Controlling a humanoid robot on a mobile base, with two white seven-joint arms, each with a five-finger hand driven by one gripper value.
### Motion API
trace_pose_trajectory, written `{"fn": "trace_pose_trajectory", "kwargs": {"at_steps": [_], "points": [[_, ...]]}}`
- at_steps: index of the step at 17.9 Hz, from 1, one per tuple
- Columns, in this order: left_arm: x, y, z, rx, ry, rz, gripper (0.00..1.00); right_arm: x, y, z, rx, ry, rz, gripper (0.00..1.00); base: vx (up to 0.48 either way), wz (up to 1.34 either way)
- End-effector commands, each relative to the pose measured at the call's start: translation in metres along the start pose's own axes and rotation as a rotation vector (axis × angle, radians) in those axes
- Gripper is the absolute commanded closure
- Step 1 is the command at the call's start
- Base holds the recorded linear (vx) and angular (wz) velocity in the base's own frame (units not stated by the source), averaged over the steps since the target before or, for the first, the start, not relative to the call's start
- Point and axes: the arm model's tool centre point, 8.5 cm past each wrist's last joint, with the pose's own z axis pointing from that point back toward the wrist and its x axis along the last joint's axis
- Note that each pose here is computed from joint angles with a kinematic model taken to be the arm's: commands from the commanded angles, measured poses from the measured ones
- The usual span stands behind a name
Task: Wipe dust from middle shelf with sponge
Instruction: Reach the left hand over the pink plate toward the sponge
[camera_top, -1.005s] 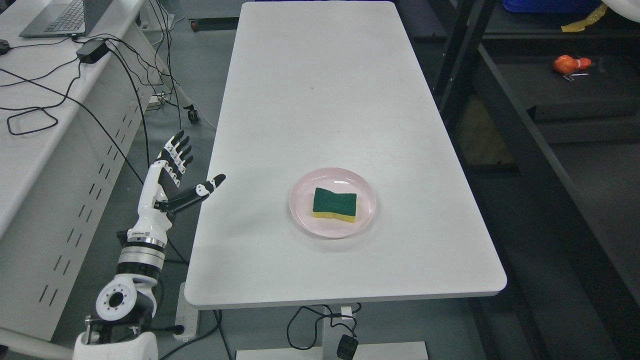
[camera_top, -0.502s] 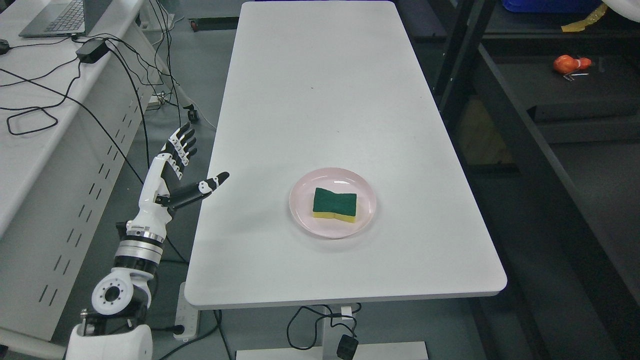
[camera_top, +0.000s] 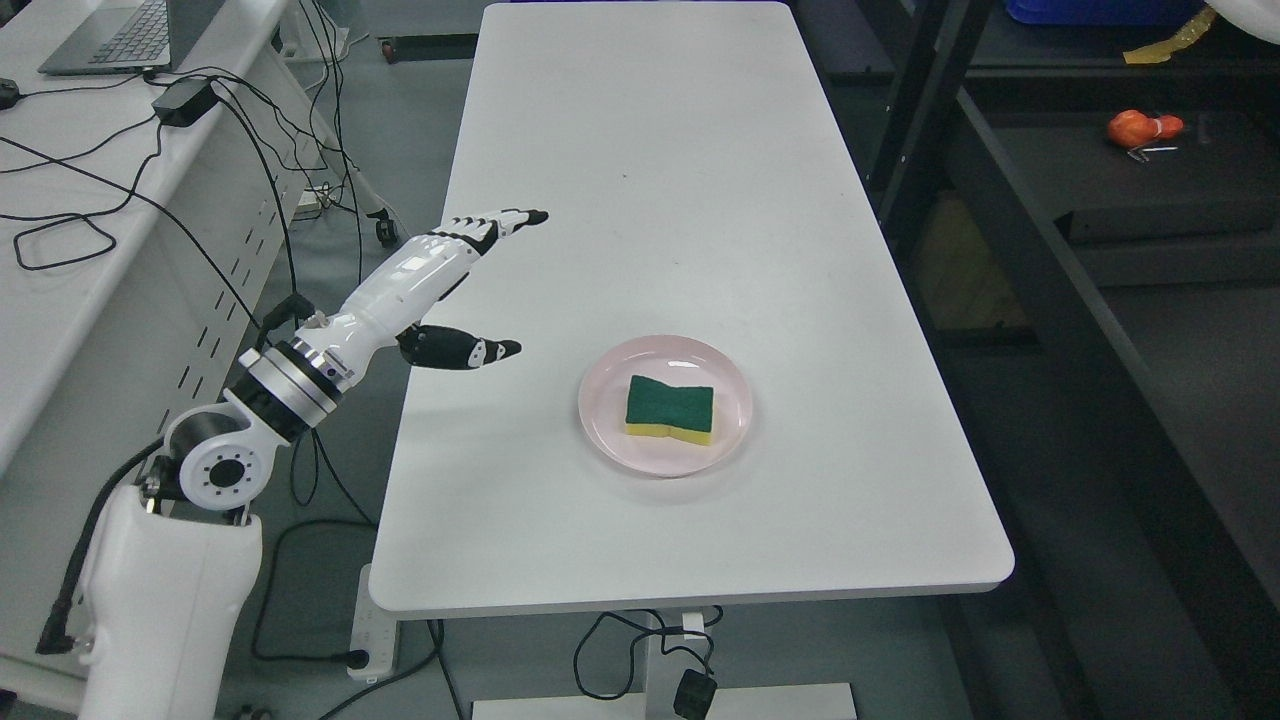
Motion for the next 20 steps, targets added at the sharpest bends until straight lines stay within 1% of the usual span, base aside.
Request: {"fn": "trace_pose_trajectory", "kwargs": {"at_steps": [1, 2, 4, 7, 8, 10, 12, 15, 17, 20], "points": [[0.007, -0.051, -0.045, -0.543, -0.083, -0.516, 0.13, 0.010, -0.010, 0.000, -0.015, -0.022, -0.002, 0.00, 0.000, 0.00], [0.018, -0.060, -0.053, -0.594, -0.125, -0.581, 0.14, 0.010, -0.010, 0.000, -0.015, -0.022, -0.002, 0.00, 0.000, 0.00], [0.029, -0.067, -0.066, -0.666, -0.155, -0.699, 0.15, 0.010, -0.010, 0.000, -0.015, -0.022, -0.001, 0.00, 0.000, 0.00], [0.037, -0.079, -0.089, -0.705, -0.144, -0.761, 0.16, 0.010, -0.010, 0.000, -0.015, -0.022, -0.002, 0.00, 0.000, 0.00], [0.037, -0.087, -0.095, -0.722, -0.136, -0.772, 0.16, 0.010, -0.010, 0.000, -0.015, -0.022, -0.002, 0.00, 0.000, 0.00], [0.050, -0.098, -0.107, -0.723, -0.157, -0.764, 0.20, 0.010, -0.010, 0.000, -0.015, -0.022, -0.002, 0.00, 0.000, 0.00], [0.072, -0.108, -0.122, -0.710, -0.199, -0.745, 0.24, 0.010, -0.010, 0.000, -0.015, -0.022, -0.002, 0.00, 0.000, 0.00], [0.103, -0.114, -0.144, -0.683, -0.251, -0.745, 0.25, 0.010, -0.010, 0.000, -0.015, -0.022, -0.001, 0.00, 0.000, 0.00], [0.117, -0.121, -0.153, -0.682, -0.274, -0.736, 0.25, 0.010, -0.010, 0.000, -0.015, -0.022, -0.001, 0.00, 0.000, 0.00], [0.119, -0.125, -0.152, -0.692, -0.285, -0.736, 0.24, 0.010, -0.010, 0.000, -0.015, -0.022, -0.001, 0.00, 0.000, 0.00]]}}
